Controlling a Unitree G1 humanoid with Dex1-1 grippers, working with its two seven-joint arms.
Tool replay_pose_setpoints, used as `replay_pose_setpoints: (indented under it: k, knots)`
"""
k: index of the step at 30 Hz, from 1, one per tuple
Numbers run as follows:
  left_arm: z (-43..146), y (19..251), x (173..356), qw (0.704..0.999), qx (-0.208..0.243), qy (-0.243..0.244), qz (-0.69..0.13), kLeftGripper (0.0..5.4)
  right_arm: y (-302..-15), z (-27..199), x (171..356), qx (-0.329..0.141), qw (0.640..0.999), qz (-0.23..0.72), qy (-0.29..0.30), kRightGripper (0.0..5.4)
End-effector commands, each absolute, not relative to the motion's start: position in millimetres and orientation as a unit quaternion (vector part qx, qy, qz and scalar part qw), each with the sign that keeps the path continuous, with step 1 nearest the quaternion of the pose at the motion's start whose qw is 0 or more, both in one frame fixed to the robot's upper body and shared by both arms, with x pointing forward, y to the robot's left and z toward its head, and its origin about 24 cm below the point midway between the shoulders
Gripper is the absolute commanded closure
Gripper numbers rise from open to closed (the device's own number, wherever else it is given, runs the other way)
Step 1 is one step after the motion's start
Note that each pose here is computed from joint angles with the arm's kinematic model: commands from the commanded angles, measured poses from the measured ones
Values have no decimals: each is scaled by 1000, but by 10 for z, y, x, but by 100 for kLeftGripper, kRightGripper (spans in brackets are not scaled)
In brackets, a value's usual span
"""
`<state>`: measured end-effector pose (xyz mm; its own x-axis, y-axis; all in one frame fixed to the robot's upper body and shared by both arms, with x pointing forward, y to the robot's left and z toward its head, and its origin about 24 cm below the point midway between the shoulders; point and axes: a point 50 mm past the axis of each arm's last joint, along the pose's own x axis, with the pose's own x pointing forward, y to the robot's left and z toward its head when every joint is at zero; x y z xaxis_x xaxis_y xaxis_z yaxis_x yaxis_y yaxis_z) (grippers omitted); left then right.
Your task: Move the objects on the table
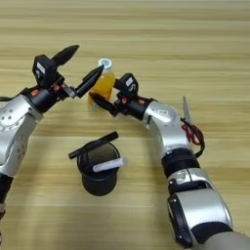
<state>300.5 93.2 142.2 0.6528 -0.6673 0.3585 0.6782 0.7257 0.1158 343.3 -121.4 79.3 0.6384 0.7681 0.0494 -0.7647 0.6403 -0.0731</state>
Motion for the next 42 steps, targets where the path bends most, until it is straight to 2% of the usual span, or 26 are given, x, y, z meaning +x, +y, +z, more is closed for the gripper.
replay_pose_setpoints:
  k: [1, 5, 9, 17, 26, 36, 42]
  knots:
    - [1454, 1034, 3043, 920, -27, -202, -334, 35, -1390, 826, 3460, -16, 923, 383, -42, 199]
    - [1462, 1140, 3090, 932, -45, -204, -297, 1, -1544, 807, 3470, -17, 940, 338, -33, 199]
    - [1458, 1247, 3160, 944, -59, -204, -251, 0, -1698, 765, 3445, -22, 955, 296, -24, 199]
    - [1283, 1518, 3312, 974, -28, -180, -135, 0, -1942, 684, 3211, -45, 963, 266, -17, 199]
    - [980, 1699, 3319, 987, 36, -154, -33, 0, -1977, 595, 2939, -46, 962, 269, 7, 199]
    - [715, 1762, 3297, 992, 28, -121, -11, 0, -1939, 636, 2711, -53, 956, 289, 18, 199]
    - [667, 1773, 3298, 993, 21, -116, -11, 0, -1947, 555, 2623, -84, 952, 291, 37, 199]
